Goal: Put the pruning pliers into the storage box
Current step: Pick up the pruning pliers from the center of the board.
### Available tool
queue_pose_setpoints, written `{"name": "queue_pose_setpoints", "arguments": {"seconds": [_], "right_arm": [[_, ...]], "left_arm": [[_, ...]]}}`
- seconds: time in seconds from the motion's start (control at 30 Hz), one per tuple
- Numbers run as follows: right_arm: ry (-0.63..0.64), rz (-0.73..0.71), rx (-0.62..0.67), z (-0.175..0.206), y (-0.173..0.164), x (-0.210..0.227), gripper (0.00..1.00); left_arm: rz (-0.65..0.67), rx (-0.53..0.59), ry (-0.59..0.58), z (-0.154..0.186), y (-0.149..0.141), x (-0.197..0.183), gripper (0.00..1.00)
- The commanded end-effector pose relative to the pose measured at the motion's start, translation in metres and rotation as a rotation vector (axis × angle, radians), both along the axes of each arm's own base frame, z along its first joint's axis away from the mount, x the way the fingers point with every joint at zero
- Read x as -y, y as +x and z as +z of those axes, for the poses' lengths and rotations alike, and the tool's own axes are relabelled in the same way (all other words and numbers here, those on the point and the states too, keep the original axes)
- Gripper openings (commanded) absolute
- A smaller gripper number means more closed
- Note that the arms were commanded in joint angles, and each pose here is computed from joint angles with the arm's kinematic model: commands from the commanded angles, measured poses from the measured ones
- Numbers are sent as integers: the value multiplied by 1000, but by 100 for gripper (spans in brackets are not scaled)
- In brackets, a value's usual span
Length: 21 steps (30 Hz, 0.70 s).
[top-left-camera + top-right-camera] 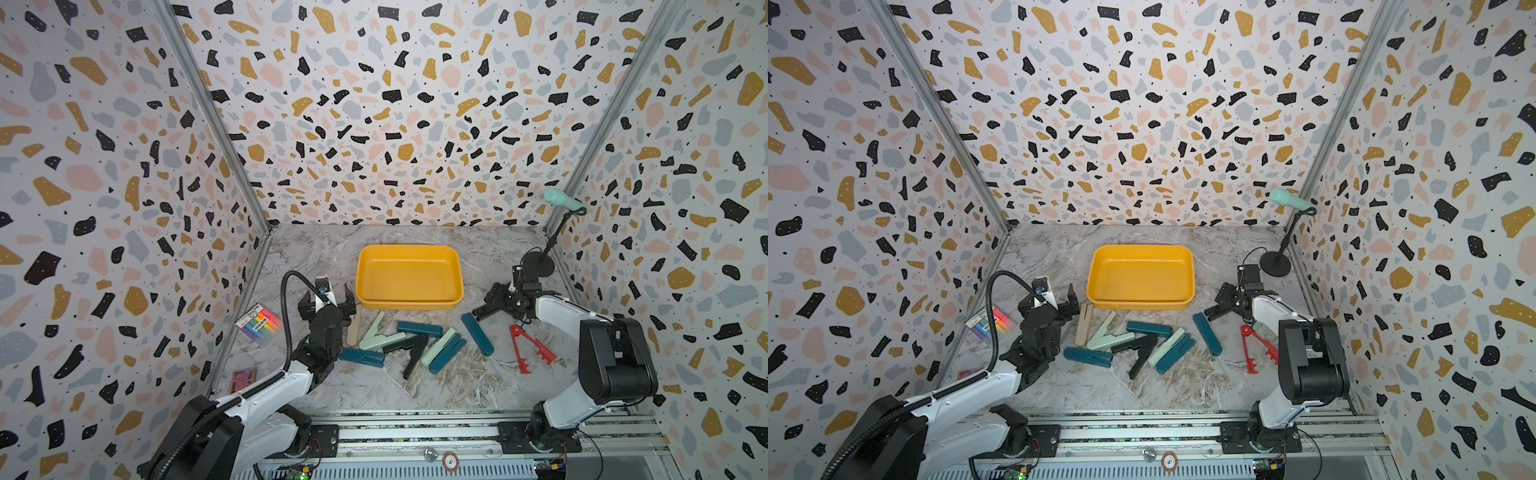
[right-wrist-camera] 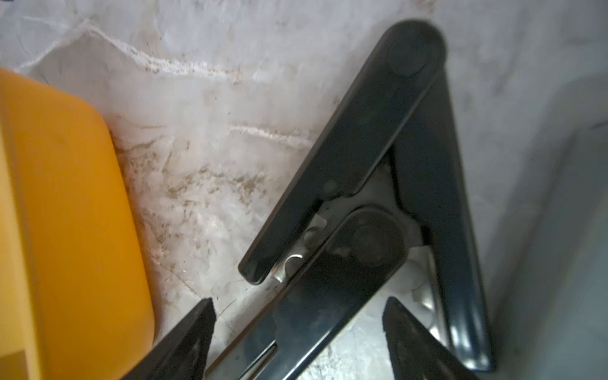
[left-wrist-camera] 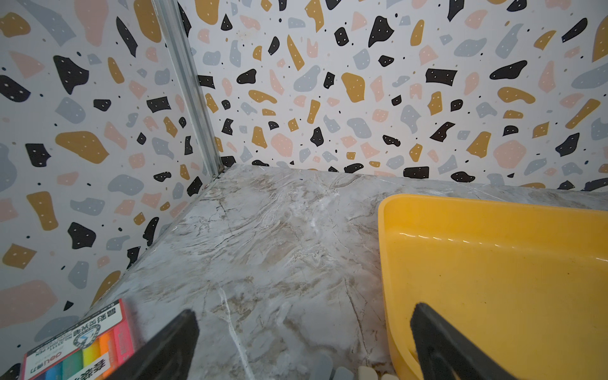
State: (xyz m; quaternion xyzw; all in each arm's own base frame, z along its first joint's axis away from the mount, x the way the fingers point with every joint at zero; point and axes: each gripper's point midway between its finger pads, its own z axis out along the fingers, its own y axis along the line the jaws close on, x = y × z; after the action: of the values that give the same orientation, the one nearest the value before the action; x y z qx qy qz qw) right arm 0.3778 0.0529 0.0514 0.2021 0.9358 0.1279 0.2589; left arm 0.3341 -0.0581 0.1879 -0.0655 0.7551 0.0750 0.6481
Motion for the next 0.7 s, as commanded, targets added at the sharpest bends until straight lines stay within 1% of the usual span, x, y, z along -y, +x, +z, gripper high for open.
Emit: {"name": "queue_pose_setpoints", "arguments": {"seconds": [0.0,0.3,0.37,0.43,0.57,0.67], "right_arm": [[8,-26,-53,-5,-10,-5,79],[-38,-19,-125,-25,-6,-6,75],[-48,-12,-146,-31,-8,-6,70],[-52,-10,-168,-37,-13,-5,62],[-26,-8,-195,-46,-24,-8,48],[-9,-6,-178,-44,-27,-10,36]], "left_arm": [[16,27,15,7,-4,-4,99],[25,35,26,7,-8,-8,100],[30,35,27,7,-8,-9,100],[31,36,26,7,-9,-9,99],[33,43,29,11,-8,-9,100],[40,52,33,15,-8,-10,99]]}}
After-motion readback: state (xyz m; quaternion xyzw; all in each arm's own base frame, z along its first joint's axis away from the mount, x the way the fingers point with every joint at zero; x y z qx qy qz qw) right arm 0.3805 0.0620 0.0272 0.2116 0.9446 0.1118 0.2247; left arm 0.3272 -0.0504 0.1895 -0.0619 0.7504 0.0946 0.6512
